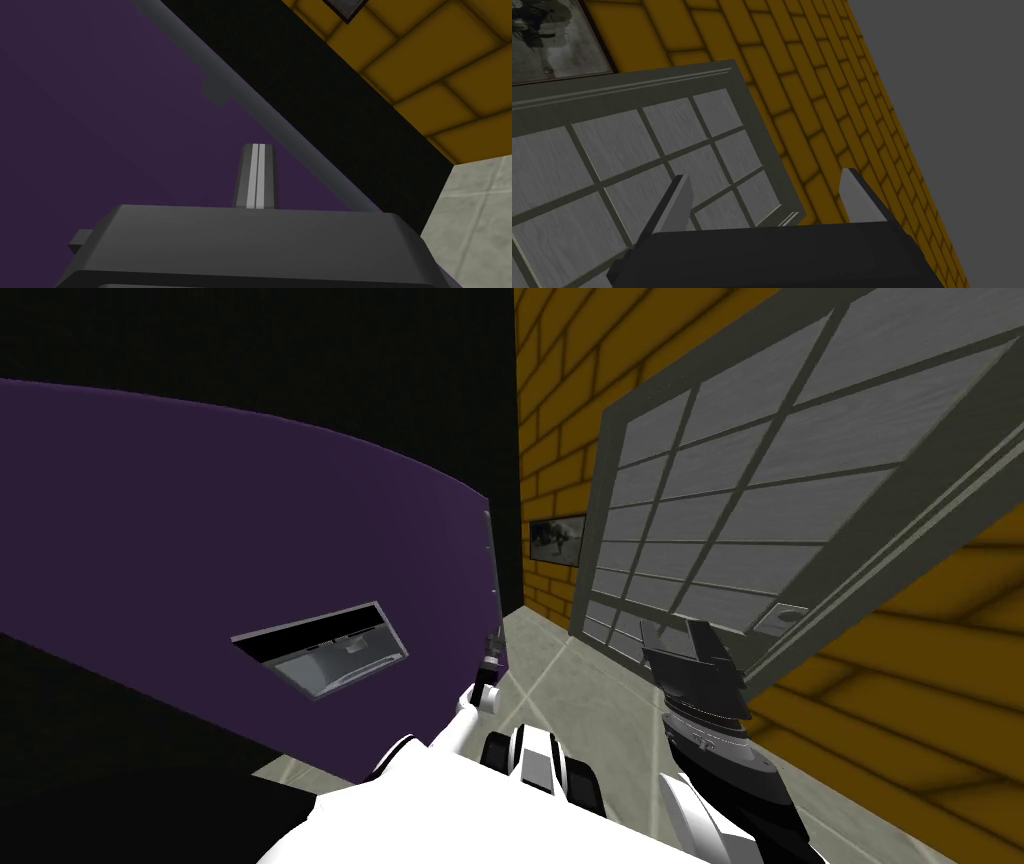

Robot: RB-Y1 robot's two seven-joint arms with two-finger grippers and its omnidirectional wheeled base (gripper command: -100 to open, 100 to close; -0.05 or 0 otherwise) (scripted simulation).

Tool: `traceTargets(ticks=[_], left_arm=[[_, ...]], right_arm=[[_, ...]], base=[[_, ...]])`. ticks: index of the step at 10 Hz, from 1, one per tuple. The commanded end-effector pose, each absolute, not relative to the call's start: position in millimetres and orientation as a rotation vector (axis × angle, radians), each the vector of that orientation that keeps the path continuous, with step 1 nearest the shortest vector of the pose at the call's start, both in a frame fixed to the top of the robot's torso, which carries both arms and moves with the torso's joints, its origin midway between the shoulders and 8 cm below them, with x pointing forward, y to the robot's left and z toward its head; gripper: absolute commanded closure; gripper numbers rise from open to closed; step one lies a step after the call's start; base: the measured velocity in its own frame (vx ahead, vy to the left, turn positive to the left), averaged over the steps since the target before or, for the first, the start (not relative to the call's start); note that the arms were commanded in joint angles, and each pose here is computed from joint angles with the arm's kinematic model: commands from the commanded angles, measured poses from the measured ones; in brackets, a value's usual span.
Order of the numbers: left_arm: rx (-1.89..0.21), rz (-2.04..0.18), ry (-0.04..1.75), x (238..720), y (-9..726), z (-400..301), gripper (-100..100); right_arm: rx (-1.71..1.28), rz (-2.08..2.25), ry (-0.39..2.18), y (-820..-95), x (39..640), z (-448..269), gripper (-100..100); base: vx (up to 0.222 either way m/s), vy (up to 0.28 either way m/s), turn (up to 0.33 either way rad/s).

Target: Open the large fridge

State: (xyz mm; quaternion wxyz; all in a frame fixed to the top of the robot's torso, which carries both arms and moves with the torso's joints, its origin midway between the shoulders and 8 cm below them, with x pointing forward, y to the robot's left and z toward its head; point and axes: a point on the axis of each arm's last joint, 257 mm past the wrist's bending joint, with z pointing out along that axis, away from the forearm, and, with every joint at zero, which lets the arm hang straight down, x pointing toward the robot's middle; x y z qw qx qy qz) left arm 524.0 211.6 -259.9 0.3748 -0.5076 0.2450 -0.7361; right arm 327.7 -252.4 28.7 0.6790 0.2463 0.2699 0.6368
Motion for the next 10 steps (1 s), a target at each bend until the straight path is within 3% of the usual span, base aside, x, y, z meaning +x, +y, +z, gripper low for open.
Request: traceTargets(ticks=[1,3,5,6,10], left_arm=[[-1.288,-1.947,0.683,529,181,-257,100],[-1.278,-1.994,0.725,531,158,-252,100],[-1.278,-1.990,0.720,532,159,-253,100],[-1.252,-1.955,0.740,534,182,-252,-100],[-1.220,-1.881,0.732,539,229,-247,-100]], right_arm=[[0.553,1.430,0.606,-252,328,29,0],[0.553,1.430,0.606,-252,328,29,0],[0.553,1.430,0.606,-252,328,29,0],[0.553,1.430,0.607,-252,328,28,0],[0.554,1.429,0.607,-253,327,28,0]], base=[[-0.331,0.019,-0.113],[-0.368,-0.007,-0.104],[-0.143,-0.007,-0.014],[0.011,-0.005,0.015],[0.144,-0.005,0.044]])
